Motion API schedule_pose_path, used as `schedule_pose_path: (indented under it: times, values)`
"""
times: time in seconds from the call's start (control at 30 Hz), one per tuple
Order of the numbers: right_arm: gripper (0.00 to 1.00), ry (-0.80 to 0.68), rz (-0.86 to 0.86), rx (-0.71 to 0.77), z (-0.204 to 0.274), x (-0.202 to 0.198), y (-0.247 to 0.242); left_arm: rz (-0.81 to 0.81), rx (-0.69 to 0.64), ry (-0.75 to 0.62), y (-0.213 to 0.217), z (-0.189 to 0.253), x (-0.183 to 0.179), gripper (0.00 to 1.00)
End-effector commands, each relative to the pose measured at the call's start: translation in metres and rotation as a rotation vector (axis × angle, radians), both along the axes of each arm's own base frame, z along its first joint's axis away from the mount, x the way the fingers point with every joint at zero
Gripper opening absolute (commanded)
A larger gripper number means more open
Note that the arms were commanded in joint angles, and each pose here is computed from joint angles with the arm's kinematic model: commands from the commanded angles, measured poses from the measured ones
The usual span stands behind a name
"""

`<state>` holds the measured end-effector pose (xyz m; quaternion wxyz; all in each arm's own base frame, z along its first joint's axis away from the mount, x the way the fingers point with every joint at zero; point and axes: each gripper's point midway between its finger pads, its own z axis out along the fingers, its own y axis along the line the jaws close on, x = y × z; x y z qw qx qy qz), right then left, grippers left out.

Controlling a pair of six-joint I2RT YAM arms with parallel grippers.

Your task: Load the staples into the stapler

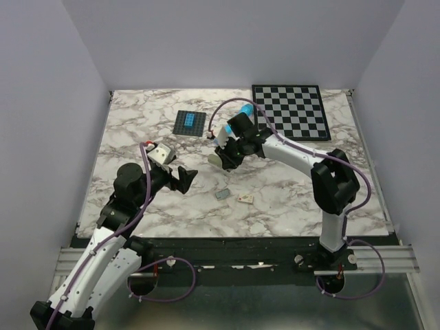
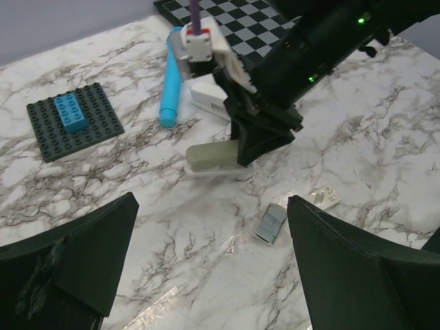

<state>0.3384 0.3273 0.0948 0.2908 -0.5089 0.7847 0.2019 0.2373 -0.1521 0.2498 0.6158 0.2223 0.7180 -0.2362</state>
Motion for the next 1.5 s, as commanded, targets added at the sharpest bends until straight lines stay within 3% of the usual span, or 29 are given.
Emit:
schedule_pose_path:
  times: [0.0,0.13,0.23,0.3,0.43,0.63,0.67,0.83,0.93,0.97,1.0,1.3,1.47]
  values:
    - [0.15,0.011,0.176,-0.074,-0.025,-0.008,0.016,-0.109,-0.008,-0.025,-0.015,0.002,-0.006,0.98]
    - [0.23,-0.001,0.190,-0.114,-0.038,-0.003,0.019,-0.119,-0.006,-0.011,-0.018,-0.004,-0.004,0.97]
    - [0.39,-0.009,0.178,-0.112,-0.034,-0.003,0.017,-0.123,0.016,-0.006,-0.019,-0.009,-0.002,0.98]
    - [0.57,-0.017,0.172,-0.098,-0.032,-0.005,0.016,-0.133,0.029,-0.013,-0.020,-0.011,0.000,0.98]
    - [0.70,-0.053,0.140,-0.051,-0.006,-0.008,0.015,-0.163,0.069,-0.008,-0.025,-0.015,0.006,0.98]
    - [0.81,-0.169,-0.107,0.005,0.036,-0.005,-0.019,-0.261,0.187,0.011,-0.038,-0.022,0.016,0.98]
    - [0.89,-0.169,-0.179,0.031,0.040,-0.003,-0.024,-0.289,0.223,-0.006,-0.042,-0.020,0.023,0.98]
    - [0.97,-0.256,-0.581,0.105,0.067,0.006,-0.088,-0.411,0.347,0.033,-0.058,-0.036,0.037,0.99]
    - [1.00,-0.258,-0.774,0.182,0.055,-0.003,-0.120,-0.479,0.431,0.057,-0.069,-0.051,0.048,0.99]
    - [1.00,-0.311,-0.794,0.287,0.078,-0.002,-0.121,-0.499,0.456,0.068,-0.076,-0.056,0.055,0.99]
    - [1.00,-0.318,-0.812,0.287,0.064,-0.010,-0.131,-0.531,0.502,0.059,-0.079,-0.062,0.056,0.99]
    - [1.00,-0.519,-0.942,0.712,0.110,-0.034,-0.169,-0.780,0.713,0.051,-0.118,-0.120,0.069,0.99]
    - [1.00,-0.569,-0.954,0.815,0.108,-0.046,-0.181,-0.865,0.783,0.063,-0.135,-0.148,0.075,0.96]
